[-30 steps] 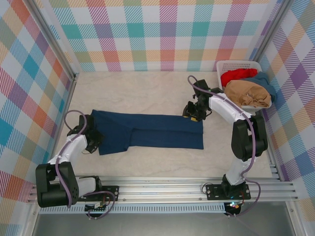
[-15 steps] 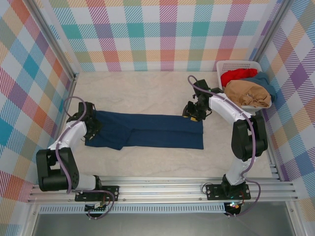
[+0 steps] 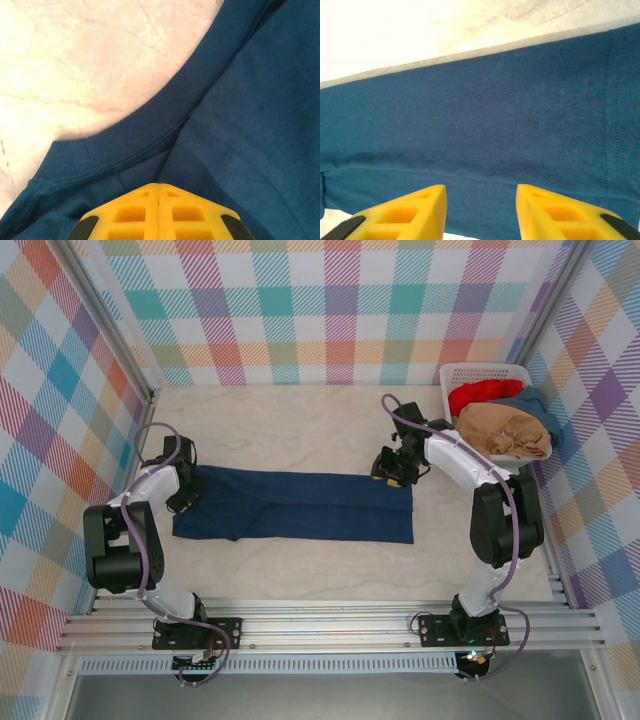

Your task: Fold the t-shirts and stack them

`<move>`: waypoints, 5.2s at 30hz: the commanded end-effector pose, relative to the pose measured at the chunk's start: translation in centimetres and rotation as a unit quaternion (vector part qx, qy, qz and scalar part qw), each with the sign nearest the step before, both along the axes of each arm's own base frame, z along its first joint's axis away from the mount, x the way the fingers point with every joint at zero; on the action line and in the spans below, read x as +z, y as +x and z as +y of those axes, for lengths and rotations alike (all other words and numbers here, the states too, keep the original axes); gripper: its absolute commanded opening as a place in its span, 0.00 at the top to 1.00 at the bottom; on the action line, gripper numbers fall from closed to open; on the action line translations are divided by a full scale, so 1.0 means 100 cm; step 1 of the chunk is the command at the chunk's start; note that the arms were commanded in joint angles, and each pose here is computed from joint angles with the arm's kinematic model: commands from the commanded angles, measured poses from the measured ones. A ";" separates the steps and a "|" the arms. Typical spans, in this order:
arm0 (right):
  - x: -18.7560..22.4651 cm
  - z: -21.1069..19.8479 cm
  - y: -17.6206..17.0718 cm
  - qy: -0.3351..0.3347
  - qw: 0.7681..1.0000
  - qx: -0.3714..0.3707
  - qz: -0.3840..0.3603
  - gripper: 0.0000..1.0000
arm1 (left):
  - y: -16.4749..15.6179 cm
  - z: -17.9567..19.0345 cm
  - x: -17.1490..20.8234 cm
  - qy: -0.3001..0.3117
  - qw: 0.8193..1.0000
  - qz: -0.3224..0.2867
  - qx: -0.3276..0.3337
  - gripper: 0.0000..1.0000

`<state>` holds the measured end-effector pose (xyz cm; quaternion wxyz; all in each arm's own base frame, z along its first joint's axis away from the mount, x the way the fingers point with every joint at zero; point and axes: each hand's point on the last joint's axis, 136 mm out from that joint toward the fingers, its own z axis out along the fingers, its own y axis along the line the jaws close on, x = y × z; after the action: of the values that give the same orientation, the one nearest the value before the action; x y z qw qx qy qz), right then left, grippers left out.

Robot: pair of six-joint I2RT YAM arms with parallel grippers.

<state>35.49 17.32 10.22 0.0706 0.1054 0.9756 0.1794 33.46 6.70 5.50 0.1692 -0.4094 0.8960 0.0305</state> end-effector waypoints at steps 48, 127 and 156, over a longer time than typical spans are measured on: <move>-0.095 -0.057 -0.019 -0.083 0.989 -0.018 0.124 0.63 | 0.006 -0.080 0.024 -0.104 0.991 0.006 0.089 0.65; -0.032 0.059 -0.178 0.094 0.980 0.046 0.167 0.56 | -0.107 -0.226 0.027 -0.314 0.927 0.004 -0.203 0.57; -0.103 0.081 -0.213 0.035 0.974 0.023 0.223 0.71 | -0.172 -0.242 -0.027 -0.239 0.923 0.067 -0.296 0.68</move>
<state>14.54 24.52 1.40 -0.1599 0.1253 0.9611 0.1869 16.68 -17.59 2.61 0.0075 -0.1599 0.9636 -0.2143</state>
